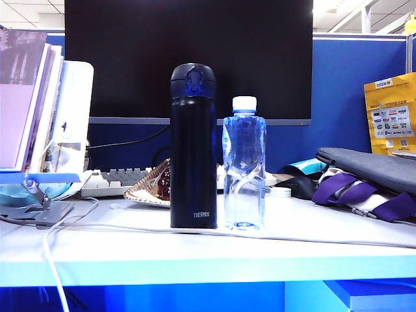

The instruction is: Pick up the mineral water bottle and place it vertically to the right of the black thermos cup.

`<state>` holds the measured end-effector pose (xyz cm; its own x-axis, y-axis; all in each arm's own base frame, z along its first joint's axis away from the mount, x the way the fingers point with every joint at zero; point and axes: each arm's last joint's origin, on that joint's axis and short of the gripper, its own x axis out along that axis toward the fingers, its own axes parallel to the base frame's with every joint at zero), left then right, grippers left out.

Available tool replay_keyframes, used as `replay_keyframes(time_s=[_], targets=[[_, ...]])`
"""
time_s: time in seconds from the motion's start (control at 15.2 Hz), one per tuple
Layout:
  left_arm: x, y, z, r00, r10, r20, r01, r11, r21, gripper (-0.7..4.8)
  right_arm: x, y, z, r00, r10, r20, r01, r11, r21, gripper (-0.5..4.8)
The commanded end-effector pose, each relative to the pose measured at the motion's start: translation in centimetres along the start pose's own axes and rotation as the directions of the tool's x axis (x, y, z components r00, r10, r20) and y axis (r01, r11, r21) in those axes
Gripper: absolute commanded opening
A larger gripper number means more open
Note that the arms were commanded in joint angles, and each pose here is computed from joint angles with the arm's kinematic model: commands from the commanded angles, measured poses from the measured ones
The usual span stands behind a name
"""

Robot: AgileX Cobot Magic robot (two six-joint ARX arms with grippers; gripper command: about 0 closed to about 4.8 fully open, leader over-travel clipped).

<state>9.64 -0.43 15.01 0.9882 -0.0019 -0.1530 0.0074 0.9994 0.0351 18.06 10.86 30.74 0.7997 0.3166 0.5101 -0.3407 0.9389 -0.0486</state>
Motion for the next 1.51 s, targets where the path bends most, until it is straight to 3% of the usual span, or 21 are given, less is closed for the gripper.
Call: replay_keyframes(time_s=[0.07,0.39,0.59,0.92,1.25,1.51], targets=[[0.0,0.0,-0.1,1.0,0.005,-0.01,-0.005,1.0,0.001,-0.05,-1.3,-1.0,5.2,0.997,0.002,-0.081,-0.006,0.999,-0.053,0.39],[0.0,0.0,-0.1,1.0,0.005,-0.01,-0.005,1.0,0.001,-0.05,-5.6,-3.2,12.7,0.981,-0.083,-0.173,0.056,0.986,-0.158,0.37],[0.0,0.0,-0.1,1.0,0.005,-0.01,-0.005,1.0,0.001,-0.05,-8.1,-3.9,13.4,0.958,-0.13,-0.256,0.066,0.967,-0.244,0.37],[0.0,0.0,-0.1,1.0,0.005,-0.01,-0.005,1.0,0.001,-0.05,-9.5,-3.6,10.2,0.883,-0.1,-0.46,-0.011,0.972,-0.233,0.26],[0.0,0.0,-0.1,1.0,0.005,-0.01,-0.005,1.0,0.001,-0.05,-9.7,-3.5,3.8,0.886,-0.101,-0.453,-0.011,0.971,-0.238,0.18],[0.0,0.0,-0.1,1.0,0.005,-0.01,-0.005,1.0,0.001,-0.05,-10.6,-5.2,0.8,0.843,-0.165,-0.513,0.08,0.98,-0.183,0.18]])
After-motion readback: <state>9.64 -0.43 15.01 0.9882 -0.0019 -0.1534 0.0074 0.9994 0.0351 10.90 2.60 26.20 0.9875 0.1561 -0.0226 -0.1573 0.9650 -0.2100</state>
